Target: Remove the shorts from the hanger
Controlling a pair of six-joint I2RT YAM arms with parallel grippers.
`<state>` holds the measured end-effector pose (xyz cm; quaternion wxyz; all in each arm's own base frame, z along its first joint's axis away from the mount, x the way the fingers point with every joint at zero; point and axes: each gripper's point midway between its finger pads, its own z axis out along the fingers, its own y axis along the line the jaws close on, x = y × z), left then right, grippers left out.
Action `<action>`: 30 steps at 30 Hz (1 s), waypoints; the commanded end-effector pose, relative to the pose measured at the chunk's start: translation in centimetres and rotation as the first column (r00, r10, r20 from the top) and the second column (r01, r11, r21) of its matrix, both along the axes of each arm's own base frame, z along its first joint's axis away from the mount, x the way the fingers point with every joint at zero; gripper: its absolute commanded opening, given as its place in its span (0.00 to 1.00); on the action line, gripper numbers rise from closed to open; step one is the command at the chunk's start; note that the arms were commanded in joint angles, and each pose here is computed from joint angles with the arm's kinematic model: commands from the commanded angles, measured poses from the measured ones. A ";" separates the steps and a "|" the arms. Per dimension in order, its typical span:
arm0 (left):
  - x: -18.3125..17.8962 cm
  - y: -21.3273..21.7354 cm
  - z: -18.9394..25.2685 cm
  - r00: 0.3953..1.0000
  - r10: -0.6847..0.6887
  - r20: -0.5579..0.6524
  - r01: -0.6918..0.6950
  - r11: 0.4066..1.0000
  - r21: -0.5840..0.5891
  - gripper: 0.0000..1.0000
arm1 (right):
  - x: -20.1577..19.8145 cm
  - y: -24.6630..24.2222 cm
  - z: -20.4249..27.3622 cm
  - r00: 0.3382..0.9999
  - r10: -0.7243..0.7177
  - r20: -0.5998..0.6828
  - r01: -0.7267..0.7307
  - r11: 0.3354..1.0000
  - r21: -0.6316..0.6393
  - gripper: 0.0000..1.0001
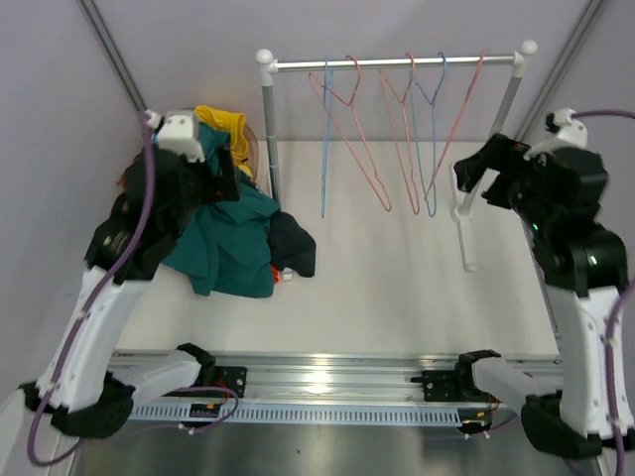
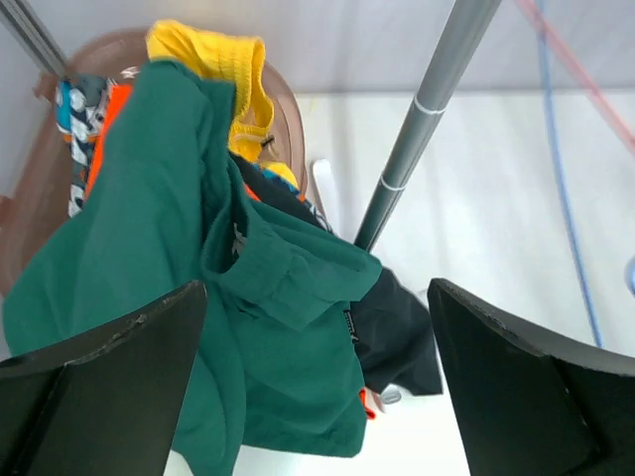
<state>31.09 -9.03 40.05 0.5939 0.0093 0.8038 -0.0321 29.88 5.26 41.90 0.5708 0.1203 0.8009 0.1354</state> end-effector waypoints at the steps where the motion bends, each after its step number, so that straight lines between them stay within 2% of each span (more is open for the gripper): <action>1: -4.5 0.4 1.1 0.991 -0.107 0.076 0.110 0.993 -0.042 0.99 | -7.3 2.6 6.4 0.935 0.230 0.268 -0.235 0.972 -0.016 0.99; 3: -7.2 0.9 2.7 0.972 -0.155 0.179 0.168 0.984 -0.060 0.99 | -9.6 2.6 7.7 0.901 0.248 0.356 -0.255 0.966 -0.028 0.99; 4: -8.2 0.9 3.3 0.959 -0.183 0.219 0.199 0.978 -0.056 0.99 | -12.4 2.2 9.0 0.864 0.255 0.434 -0.262 0.964 -0.045 0.99; 5: -9.5 0.6 3.8 0.934 -0.228 0.275 0.254 0.965 -0.066 0.99 | -13.6 2.2 10.1 0.832 0.257 0.492 -0.266 0.963 -0.054 0.99; 8: -11.4 -0.3 5.2 0.886 -0.300 0.354 0.348 0.934 -0.080 0.99 | -16.6 1.5 11.2 0.776 0.239 0.584 -0.251 0.966 -0.061 0.99; 11: -13.0 0.0 7.1 0.853 -0.306 0.423 0.377 0.921 -0.095 0.99 | -17.4 1.3 11.3 0.771 0.231 0.594 -0.246 0.968 -0.056 0.99; 15: -13.7 0.9 8.1 0.842 -0.276 0.463 0.356 0.930 -0.094 0.99 | -17.5 1.3 11.0 0.778 0.231 0.585 -0.250 0.967 -0.049 0.99; 30: -12.9 1.5 7.4 0.864 -0.242 0.441 0.306 0.949 -0.078 0.99 | -16.5 1.6 10.0 0.786 0.249 0.565 -0.256 0.964 -0.069 0.99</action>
